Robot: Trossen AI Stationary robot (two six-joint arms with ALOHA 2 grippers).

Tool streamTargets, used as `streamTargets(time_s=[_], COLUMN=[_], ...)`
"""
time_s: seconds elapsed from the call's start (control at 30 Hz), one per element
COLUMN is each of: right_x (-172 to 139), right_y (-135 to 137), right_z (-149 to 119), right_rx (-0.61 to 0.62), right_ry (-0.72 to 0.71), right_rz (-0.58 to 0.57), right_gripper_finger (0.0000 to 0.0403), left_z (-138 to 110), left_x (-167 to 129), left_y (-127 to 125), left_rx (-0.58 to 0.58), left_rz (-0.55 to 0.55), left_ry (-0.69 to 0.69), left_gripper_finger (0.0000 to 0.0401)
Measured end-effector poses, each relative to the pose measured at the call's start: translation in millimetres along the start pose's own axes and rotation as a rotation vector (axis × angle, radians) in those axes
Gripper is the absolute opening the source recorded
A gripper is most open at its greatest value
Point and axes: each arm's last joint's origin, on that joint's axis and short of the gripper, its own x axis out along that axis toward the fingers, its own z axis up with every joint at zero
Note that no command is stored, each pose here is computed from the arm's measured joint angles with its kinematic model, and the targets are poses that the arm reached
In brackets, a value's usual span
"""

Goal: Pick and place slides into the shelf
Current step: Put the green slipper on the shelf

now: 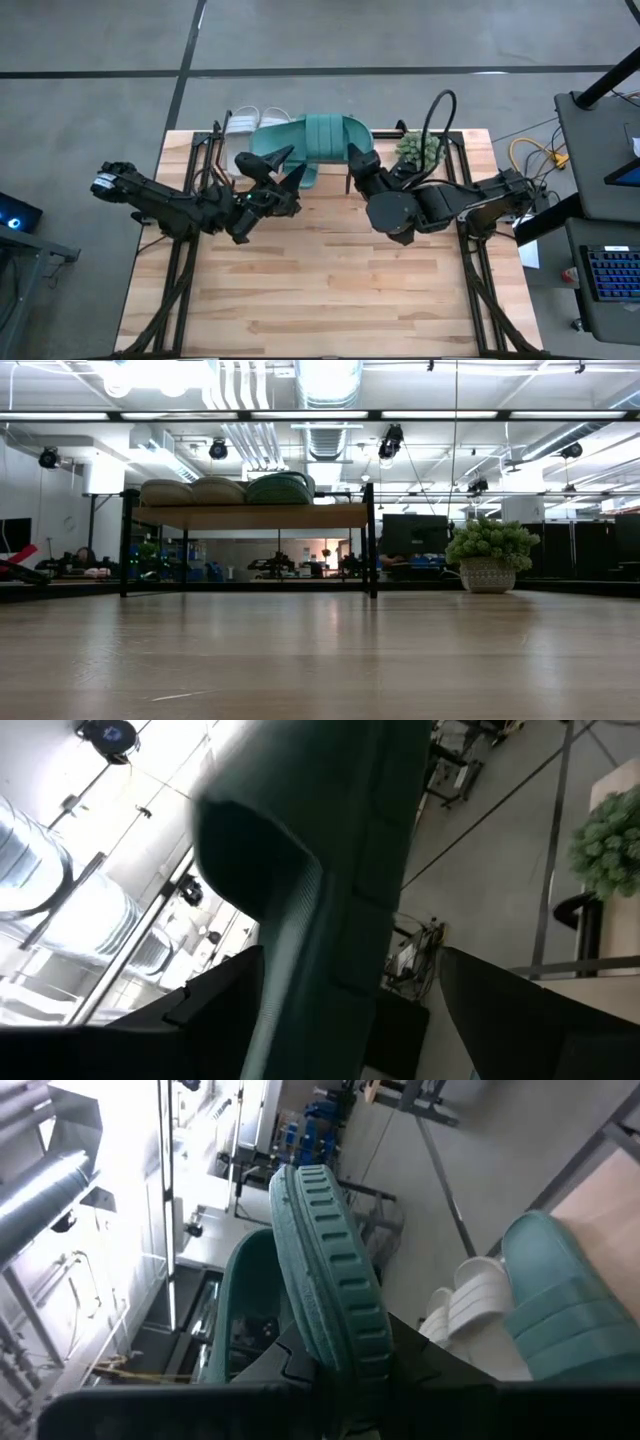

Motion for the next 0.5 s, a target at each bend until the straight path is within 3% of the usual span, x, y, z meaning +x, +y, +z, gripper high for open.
streamTargets(time_s=[0.37,0.5], right_x=[-6,-6], right_y=[2,2], right_z=[-1,-1], right_rx=[0.01,-0.004], right_ry=[0.019,0.021], right_rz=[0.006,0.007], right_gripper_finger=[0.0041,0.0041], left_z=[-3,-4], left_x=[11,12], left_y=[-3,-3], left_rx=[0.052,0.087], left_rz=[0.011,0.013], left_ry=[0.008,0.01], left_gripper_finger=[0.0278,0.0235])
